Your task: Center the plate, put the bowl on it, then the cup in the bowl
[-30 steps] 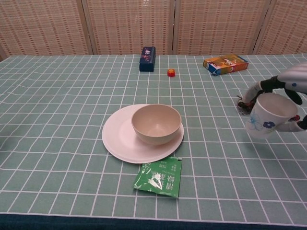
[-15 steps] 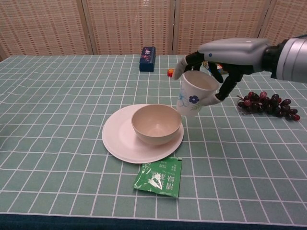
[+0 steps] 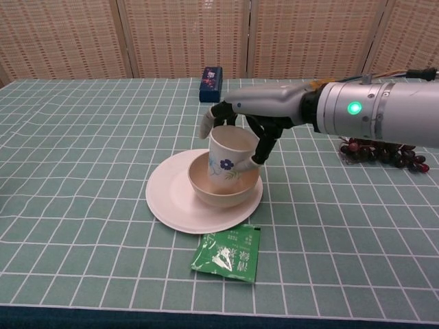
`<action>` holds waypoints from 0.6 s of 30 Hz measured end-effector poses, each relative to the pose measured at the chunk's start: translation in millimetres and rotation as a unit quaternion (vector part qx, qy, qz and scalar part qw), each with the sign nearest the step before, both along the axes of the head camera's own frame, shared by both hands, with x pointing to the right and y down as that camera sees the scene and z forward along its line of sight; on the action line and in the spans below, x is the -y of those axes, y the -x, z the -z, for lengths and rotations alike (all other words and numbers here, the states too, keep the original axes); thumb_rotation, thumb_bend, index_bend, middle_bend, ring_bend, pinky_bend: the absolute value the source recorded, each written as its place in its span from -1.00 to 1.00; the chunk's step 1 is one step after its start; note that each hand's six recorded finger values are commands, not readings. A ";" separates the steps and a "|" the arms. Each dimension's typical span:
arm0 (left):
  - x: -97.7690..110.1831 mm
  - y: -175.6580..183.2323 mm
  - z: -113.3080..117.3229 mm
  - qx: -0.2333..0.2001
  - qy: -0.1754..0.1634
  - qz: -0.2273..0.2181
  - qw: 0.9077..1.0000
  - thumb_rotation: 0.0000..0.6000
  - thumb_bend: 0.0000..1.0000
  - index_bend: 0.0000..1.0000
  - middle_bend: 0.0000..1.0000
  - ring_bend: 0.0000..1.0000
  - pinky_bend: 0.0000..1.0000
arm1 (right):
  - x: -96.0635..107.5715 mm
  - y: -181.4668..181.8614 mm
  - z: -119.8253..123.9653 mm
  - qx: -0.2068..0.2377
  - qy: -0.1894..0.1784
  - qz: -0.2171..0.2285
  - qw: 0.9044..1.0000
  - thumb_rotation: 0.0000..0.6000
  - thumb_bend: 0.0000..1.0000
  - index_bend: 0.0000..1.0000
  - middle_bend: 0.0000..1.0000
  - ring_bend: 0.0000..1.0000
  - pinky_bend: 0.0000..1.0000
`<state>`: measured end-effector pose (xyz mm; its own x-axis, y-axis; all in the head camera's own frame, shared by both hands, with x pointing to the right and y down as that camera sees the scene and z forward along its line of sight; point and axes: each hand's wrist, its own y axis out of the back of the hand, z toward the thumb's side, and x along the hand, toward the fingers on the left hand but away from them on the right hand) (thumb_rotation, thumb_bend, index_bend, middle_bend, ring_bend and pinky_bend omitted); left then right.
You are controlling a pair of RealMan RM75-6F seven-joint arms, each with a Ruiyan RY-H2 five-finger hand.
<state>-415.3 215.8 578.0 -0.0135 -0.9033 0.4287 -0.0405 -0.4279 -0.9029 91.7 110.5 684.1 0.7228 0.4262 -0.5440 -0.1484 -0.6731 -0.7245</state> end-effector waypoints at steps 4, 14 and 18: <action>0.0 -0.6 -0.9 -0.002 0.001 0.000 1.000 1.00 -0.72 -0.61 -0.64 -0.64 -0.43 | -3.5 4.6 -7.2 -0.006 0.004 0.005 1.000 1.00 -0.52 -0.51 -0.40 -0.43 0.04; -1.7 1.3 -2.5 -0.004 0.004 0.002 1.000 1.00 -0.72 -0.62 -0.65 -0.64 -0.44 | -6.5 7.8 -13.1 -0.020 0.011 0.015 1.000 1.00 -0.55 -0.85 -0.73 -0.74 -0.33; -1.5 2.0 -2.4 -0.005 0.004 0.003 1.000 1.00 -0.72 -0.62 -0.65 -0.64 -0.44 | -2.3 4.3 -3.6 -0.011 0.002 0.009 1.000 1.00 -0.55 -0.99 -0.83 -0.80 -0.39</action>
<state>-417.3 217.3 580.4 -0.0136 -0.8998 0.4361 -0.0520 -0.4349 -0.8990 87.4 112.8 687.7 0.7182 0.4113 -0.5613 -0.1760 -0.6730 -0.7184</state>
